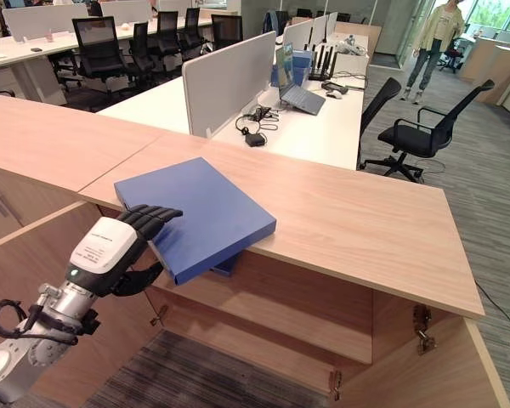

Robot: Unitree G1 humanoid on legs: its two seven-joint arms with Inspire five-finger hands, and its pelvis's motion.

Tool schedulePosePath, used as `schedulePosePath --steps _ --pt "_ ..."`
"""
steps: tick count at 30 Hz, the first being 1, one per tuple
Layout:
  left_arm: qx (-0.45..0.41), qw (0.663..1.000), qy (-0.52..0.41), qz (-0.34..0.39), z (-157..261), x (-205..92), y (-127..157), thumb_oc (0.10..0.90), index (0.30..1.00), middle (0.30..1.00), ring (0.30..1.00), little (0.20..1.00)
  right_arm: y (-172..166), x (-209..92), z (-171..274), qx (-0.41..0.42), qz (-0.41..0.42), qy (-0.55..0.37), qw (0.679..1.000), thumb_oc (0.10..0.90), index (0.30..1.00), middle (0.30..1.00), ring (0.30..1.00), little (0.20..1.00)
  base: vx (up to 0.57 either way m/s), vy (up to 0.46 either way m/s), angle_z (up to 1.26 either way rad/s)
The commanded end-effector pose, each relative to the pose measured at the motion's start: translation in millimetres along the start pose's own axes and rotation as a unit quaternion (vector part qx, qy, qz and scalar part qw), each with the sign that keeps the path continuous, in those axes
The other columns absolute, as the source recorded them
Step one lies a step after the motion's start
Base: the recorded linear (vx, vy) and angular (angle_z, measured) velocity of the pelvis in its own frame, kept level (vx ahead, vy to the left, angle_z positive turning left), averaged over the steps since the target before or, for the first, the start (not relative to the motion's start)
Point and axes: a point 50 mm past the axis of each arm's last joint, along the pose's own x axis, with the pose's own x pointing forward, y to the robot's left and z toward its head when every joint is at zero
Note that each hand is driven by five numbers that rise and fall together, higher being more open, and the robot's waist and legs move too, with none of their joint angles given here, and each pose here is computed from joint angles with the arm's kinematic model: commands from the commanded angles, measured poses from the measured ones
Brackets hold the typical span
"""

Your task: Put the empty folder in the office cabinet

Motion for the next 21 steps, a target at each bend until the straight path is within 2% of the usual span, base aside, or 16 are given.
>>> schedulePosePath --steps 1,10,19,20,21 --pt "0.053 0.994 -0.045 0.082 -0.2 29.6 39.9 0.800 0.900 0.900 0.900 0.900 -1.4 2.6 27.9 -0.033 -0.001 -0.041 0.999 0.800 0.900 0.900 0.900 0.900 0.00 0.002 -0.04" --pt "0.085 0.995 -0.008 0.048 -19.5 31.4 28.9 0.800 0.900 0.900 0.900 0.900 -5.3 2.4 25.7 -0.039 -0.003 -0.036 0.999 0.800 0.900 0.900 0.900 0.900 0.00 0.004 -0.06" --pt "0.101 0.994 0.005 0.049 -27.1 40.5 25.5 0.800 0.900 0.900 0.900 0.900 -6.1 2.3 25.1 -0.045 -0.002 -0.035 0.998 0.800 0.900 0.900 0.900 0.900 0.00 0.007 -0.06" --pt "0.098 0.994 0.008 0.053 -26.8 42.8 24.0 0.573 0.559 0.559 0.559 0.559 -5.6 2.3 24.5 -0.045 -0.002 -0.034 0.998 0.800 0.900 0.900 0.900 0.900 0.00 0.002 -0.06" --pt "0.097 0.994 0.009 0.056 -26.8 43.6 23.6 0.400 0.300 0.300 0.300 0.300 -5.1 2.3 24.2 -0.045 -0.001 -0.033 0.998 0.800 0.900 0.900 0.900 0.900 0.00 0.002 -0.04"
